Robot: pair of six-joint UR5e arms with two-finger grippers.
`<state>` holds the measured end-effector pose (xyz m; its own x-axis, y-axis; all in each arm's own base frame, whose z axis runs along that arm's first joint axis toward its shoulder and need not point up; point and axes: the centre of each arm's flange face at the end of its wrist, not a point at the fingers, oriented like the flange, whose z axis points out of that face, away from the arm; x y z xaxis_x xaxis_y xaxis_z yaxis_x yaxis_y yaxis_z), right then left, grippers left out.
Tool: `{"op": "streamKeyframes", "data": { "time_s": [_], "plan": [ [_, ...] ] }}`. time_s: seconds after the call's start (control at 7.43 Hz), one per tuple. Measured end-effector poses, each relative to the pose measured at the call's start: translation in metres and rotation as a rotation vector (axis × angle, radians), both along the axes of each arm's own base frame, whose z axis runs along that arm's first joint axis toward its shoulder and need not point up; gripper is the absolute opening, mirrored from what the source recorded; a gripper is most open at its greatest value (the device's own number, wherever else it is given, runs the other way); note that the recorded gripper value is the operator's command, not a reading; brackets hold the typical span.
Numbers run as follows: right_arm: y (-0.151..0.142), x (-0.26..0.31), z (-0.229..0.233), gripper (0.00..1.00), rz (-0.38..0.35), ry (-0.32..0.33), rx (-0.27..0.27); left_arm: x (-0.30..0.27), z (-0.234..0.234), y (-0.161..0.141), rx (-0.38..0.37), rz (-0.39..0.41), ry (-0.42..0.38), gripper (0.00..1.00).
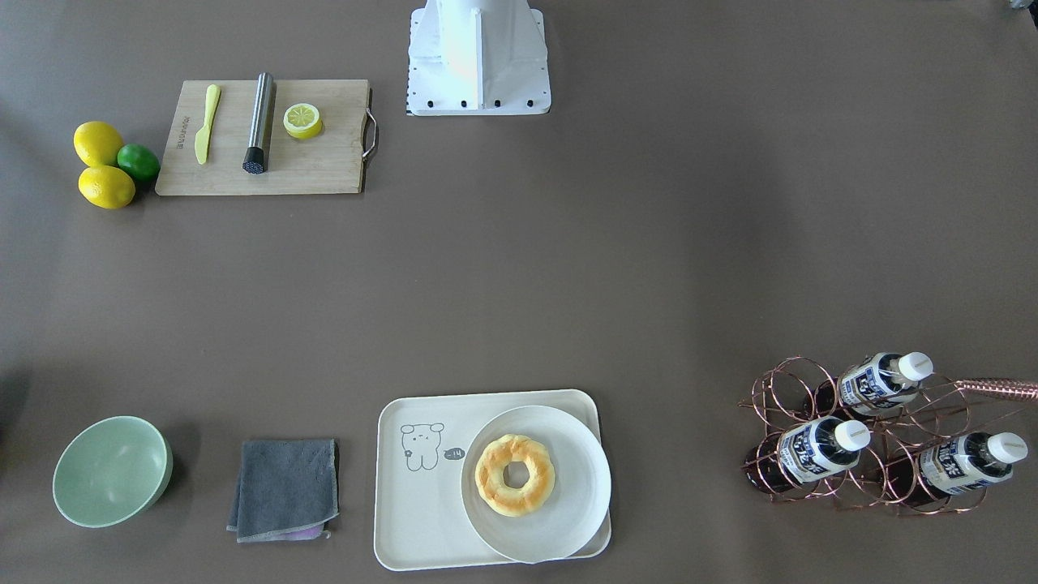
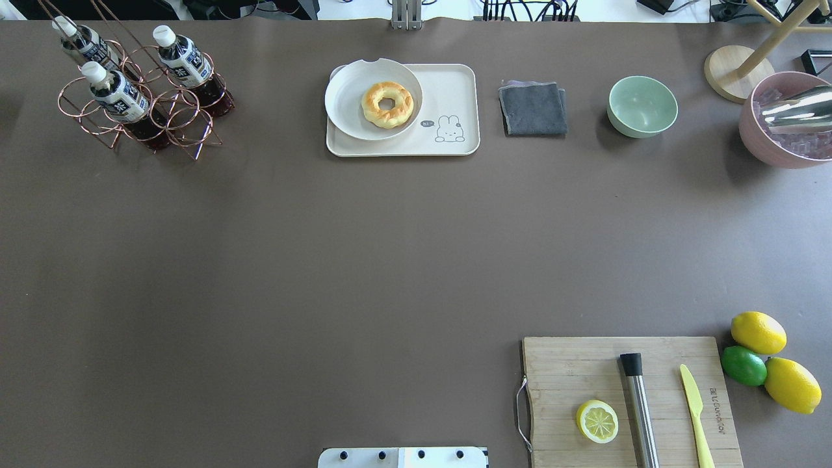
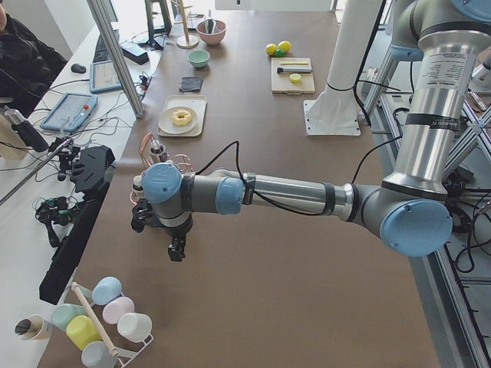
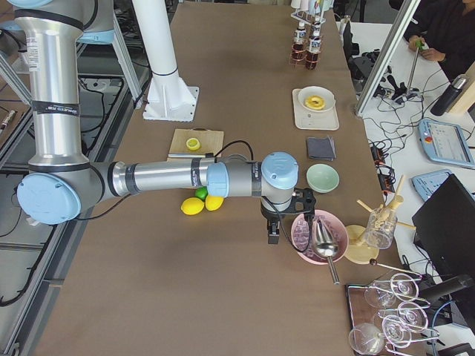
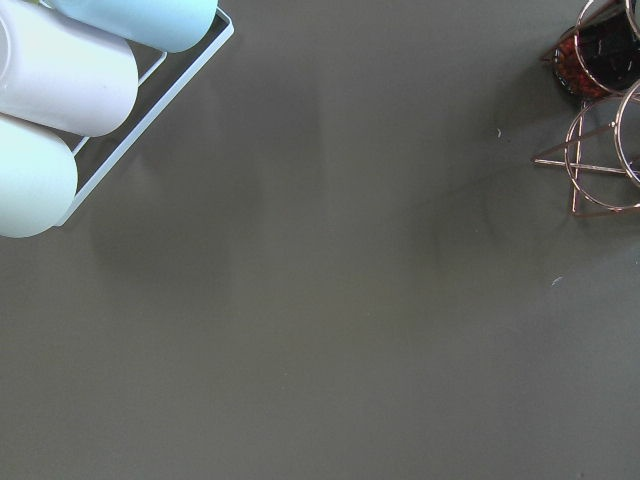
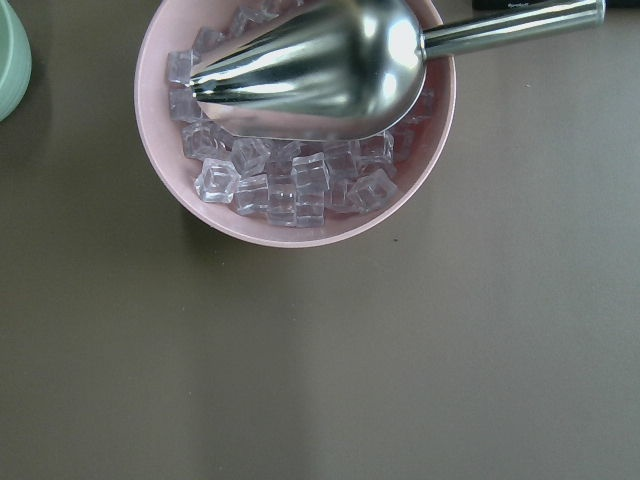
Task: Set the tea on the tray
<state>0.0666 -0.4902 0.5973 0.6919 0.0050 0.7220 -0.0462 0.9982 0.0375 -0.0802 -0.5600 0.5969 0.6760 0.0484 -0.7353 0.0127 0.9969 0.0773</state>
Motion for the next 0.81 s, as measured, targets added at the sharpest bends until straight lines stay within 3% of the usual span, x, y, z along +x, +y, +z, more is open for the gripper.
{"op": "streamKeyframes", "data": {
  "time_s": [0.54, 0.81],
  "plan": [
    [0.000, 0.000, 0.000, 1.00, 0.000, 0.002, 0.001, 0.002, -0.013, 0.012, 0.024, -0.003, -0.002, 0.98],
    [0.003, 0.000, 0.002, 1.00, 0.001, -0.002, -0.003, 0.019, -0.058, 0.025, 0.042, -0.036, 0.005, 0.98]
  ]
}}
